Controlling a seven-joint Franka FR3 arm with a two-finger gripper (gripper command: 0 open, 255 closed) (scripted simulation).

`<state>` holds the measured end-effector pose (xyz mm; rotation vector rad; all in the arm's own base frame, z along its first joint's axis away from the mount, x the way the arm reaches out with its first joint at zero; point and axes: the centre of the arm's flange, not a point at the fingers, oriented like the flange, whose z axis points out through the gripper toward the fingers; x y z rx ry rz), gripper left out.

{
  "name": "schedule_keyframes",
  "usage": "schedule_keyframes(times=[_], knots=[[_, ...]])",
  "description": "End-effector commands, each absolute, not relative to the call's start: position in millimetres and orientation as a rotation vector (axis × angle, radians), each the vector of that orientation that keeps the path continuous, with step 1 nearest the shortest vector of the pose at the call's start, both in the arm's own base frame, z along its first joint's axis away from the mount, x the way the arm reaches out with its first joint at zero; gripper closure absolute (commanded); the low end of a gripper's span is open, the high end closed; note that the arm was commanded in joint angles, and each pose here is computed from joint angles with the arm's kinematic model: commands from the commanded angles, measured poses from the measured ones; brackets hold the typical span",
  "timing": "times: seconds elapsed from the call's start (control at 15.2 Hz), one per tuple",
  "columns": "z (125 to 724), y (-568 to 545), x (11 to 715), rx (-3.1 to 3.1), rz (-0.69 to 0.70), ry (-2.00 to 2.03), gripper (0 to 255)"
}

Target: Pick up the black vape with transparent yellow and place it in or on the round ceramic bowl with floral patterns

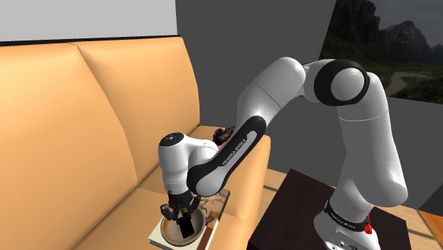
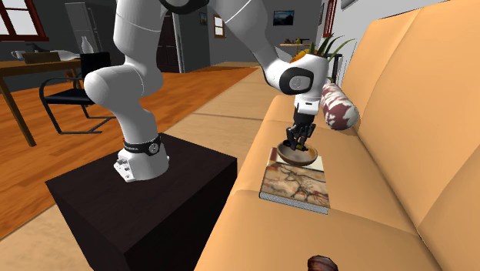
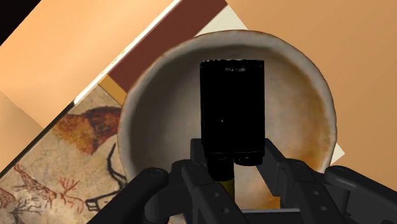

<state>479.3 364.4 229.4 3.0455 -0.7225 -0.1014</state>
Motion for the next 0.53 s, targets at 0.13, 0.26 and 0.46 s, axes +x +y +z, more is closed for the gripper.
schedule_keyframes(times=[0.13, 0.26, 0.46], knots=[[229.1, 364.5, 479.3, 3.046, -0.101, -0.723, 255], [229.1, 364.5, 479.3, 3.046, -0.101, -0.723, 0], [229.1, 364.5, 479.3, 3.046, -0.101, -0.723, 0]])
